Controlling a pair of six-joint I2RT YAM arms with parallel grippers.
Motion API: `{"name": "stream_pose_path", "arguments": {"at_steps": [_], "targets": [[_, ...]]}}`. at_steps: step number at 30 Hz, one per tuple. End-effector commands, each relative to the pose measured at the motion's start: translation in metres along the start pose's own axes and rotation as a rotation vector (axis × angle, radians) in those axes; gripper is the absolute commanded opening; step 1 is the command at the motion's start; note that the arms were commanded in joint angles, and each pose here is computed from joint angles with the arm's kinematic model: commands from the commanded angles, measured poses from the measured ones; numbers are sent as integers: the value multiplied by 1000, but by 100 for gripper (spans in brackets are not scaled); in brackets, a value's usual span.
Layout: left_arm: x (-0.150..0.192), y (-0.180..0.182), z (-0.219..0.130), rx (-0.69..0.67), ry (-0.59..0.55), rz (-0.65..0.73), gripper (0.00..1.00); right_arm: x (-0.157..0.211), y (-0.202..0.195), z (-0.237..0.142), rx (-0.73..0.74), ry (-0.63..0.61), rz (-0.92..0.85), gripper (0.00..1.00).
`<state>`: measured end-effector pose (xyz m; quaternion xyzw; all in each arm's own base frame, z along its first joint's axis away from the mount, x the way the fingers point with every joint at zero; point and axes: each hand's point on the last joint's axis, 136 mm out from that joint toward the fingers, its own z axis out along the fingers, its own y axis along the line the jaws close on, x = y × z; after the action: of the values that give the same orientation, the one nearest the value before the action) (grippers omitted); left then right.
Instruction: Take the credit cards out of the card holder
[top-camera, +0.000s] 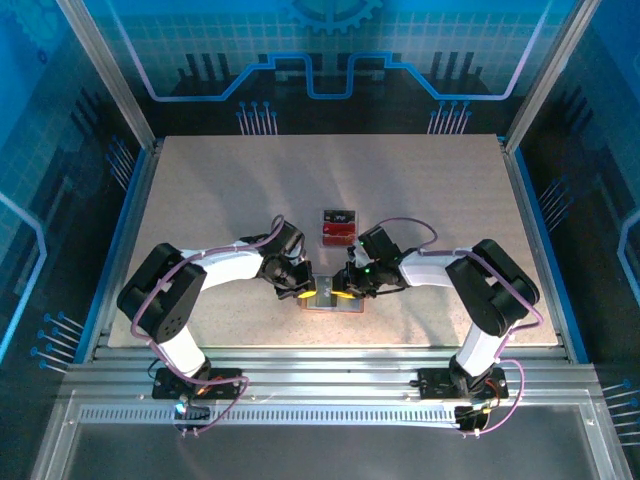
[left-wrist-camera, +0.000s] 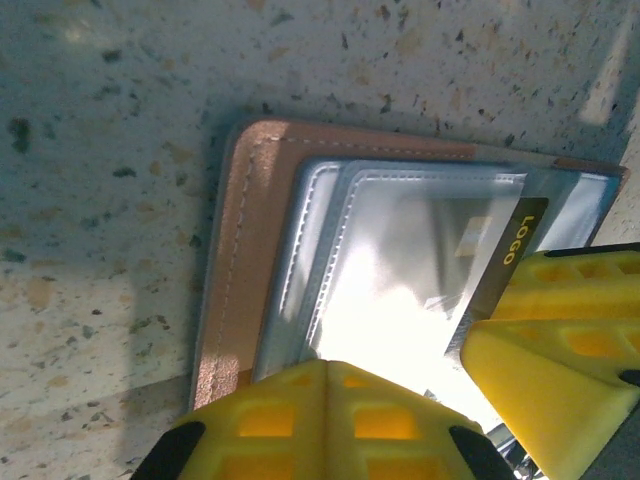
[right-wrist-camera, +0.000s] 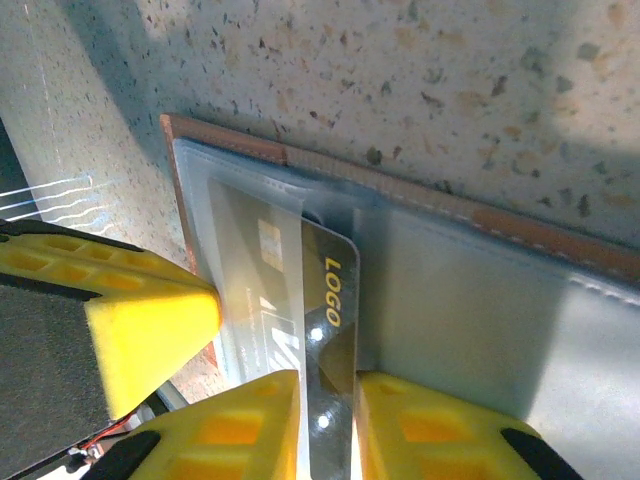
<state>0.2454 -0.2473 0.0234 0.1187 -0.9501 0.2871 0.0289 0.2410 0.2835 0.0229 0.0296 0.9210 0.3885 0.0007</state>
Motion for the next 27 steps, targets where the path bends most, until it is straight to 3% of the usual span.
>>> {"name": "stream_pose_path", "arguments": {"at_steps": [1, 27], "targets": [[7, 15, 5, -80, 26, -2, 1, -1, 0, -6, -11, -15, 12, 21], [6, 12, 3, -86, 23, 5, 1, -1, -9, -22, 29, -27, 13, 9]]}}
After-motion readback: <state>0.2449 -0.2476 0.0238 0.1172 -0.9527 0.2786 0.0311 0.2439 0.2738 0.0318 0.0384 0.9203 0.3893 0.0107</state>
